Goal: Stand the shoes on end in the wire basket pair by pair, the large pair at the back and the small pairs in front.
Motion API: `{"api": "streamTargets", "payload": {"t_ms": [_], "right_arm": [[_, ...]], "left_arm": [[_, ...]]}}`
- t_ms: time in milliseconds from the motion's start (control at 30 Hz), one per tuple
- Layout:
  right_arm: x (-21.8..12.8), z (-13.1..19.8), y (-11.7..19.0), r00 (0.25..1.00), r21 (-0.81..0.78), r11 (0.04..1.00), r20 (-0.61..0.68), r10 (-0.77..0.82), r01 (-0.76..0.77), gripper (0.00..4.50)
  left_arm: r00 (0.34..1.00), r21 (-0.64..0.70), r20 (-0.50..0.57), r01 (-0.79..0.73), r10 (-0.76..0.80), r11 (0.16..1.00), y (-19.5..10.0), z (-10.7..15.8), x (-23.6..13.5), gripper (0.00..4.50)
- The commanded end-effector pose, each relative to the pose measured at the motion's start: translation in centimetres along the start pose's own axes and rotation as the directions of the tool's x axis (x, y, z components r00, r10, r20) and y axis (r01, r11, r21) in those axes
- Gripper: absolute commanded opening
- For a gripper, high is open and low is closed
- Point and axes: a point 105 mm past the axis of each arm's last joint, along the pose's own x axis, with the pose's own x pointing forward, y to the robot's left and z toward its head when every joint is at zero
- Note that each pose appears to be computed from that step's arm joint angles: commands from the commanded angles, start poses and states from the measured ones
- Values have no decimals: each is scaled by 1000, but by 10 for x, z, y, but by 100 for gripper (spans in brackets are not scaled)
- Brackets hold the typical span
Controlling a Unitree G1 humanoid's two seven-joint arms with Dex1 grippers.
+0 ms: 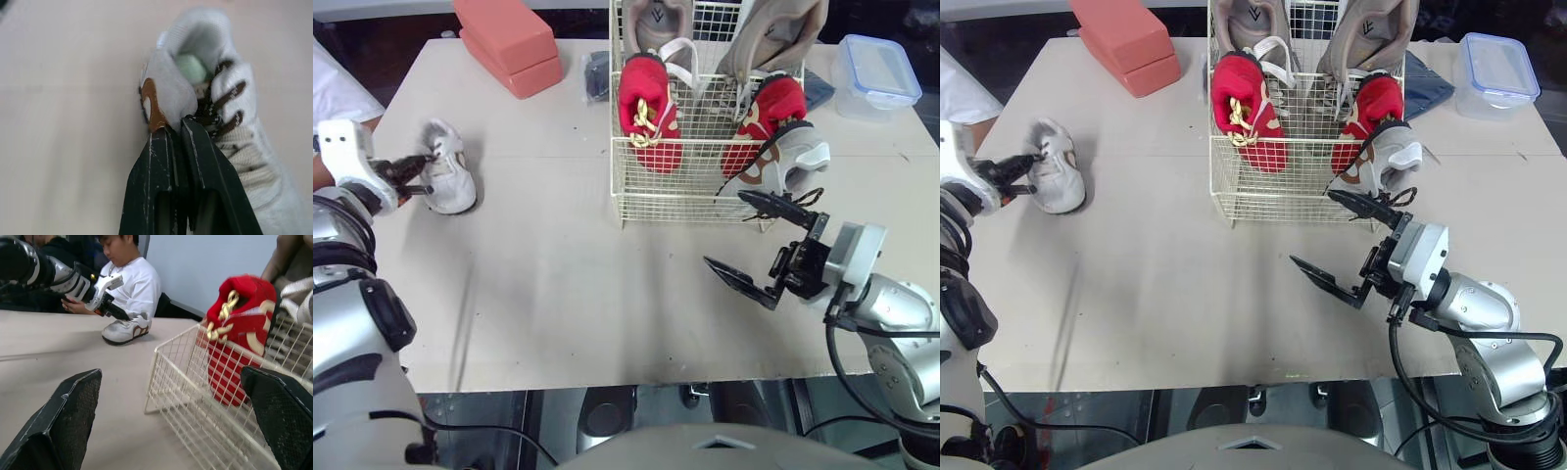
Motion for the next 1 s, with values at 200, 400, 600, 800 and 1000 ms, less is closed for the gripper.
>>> {"api": "streamTargets", "payload": {"t_ms": [200,400,600,800,1000], "right_arm": [[-2,13,-5,999,-6,1000,43,29,-29,450],[4,19,-16,995,23,1000,94,18,-20,450],[18,36,-29,986,109,994,161,-35,18,450],[35,46,-34,983,243,970,170,-73,30,450],[53,61,-38,974,367,930,197,-112,33,450]], "left_arm": [[816,49,540,214,-206,976,-29,89,-40,3],[621,79,727,349,-293,934,-99,124,-79,3],[517,195,713,502,-474,842,-183,128,-94,3],[391,363,632,613,-669,702,-261,117,-106,3],[307,413,620,654,-722,633,-306,104,-115,3]]}}
